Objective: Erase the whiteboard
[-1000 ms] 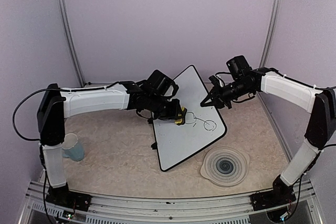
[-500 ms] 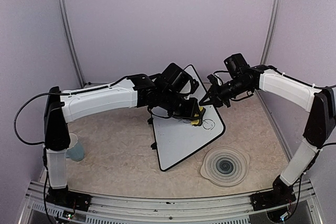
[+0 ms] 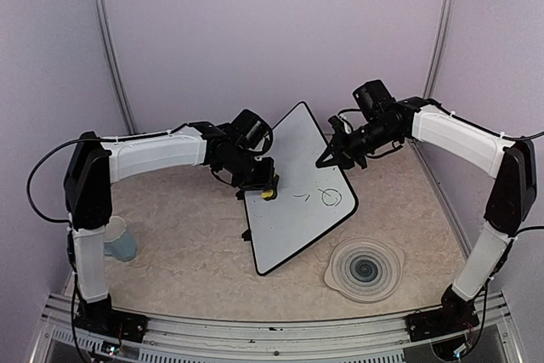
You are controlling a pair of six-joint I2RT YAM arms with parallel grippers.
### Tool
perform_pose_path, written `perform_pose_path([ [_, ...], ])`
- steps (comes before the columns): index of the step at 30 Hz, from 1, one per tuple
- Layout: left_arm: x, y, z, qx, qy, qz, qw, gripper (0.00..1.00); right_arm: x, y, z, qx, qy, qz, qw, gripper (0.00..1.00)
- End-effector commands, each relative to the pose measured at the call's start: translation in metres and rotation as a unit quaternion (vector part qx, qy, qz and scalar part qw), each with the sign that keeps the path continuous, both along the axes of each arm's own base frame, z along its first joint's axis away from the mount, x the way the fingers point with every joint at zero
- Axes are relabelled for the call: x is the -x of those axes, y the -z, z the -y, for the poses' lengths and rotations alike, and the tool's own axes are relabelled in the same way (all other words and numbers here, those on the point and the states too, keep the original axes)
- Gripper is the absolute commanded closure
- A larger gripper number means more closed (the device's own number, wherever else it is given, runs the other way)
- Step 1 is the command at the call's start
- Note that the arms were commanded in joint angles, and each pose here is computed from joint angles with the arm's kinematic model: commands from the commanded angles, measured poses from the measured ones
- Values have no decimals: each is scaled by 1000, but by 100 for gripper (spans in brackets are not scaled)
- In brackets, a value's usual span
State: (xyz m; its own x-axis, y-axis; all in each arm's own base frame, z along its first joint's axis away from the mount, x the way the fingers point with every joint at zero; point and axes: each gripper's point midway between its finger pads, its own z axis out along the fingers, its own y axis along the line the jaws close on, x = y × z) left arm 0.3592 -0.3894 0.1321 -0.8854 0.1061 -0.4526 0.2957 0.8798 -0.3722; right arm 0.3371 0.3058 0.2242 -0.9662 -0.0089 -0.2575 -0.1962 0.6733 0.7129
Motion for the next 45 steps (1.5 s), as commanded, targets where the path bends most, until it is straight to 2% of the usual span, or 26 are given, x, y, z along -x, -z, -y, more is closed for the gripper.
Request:
perform_pose_path([
  [1, 26, 21, 11, -5, 37, -2, 999, 100, -6, -12, -37, -31, -40, 61, 997, 100],
  [7, 75, -36, 71, 73, 126, 59, 988, 100, -5, -9, -37, -30, -36, 54, 997, 100],
  [12, 115, -73, 118, 109, 186, 90, 972, 100, -4, -7, -38, -34, -35, 47, 998, 100],
  [16, 128, -88, 141, 113, 209, 96, 967, 100, -4, -8, -38, -36, -33, 44, 998, 100],
  [20, 140, -83, 158, 84, 235, 99, 963, 100, -4, -8, -40, -40, -36, 43, 998, 100],
  [25, 126, -63, 146, 27, 203, 91, 975, 100, -4, -9, -39, -38, -36, 44, 998, 100],
  [28, 102, -49, 117, -11, 142, 88, 986, 100, -4, -9, -38, -35, -34, 44, 998, 100],
  [31, 84, -45, 87, -30, 92, 89, 991, 100, -3, -8, -37, -34, -33, 44, 998, 100],
  [35, 76, -41, 68, -37, 65, 86, 994, 100, -3, -10, -38, -37, -35, 45, 998, 100],
  [39, 102, -53, 99, -2, 140, 103, 985, 100, -3, -10, -38, -37, -36, 45, 998, 100],
  [42, 141, -66, 134, 54, 234, 102, 965, 100, -3, -10, -38, -37, -37, 45, 998, 100],
  [45, 172, -67, 152, 75, 299, 99, 946, 100, -2, -9, -38, -39, -39, 43, 998, 100],
])
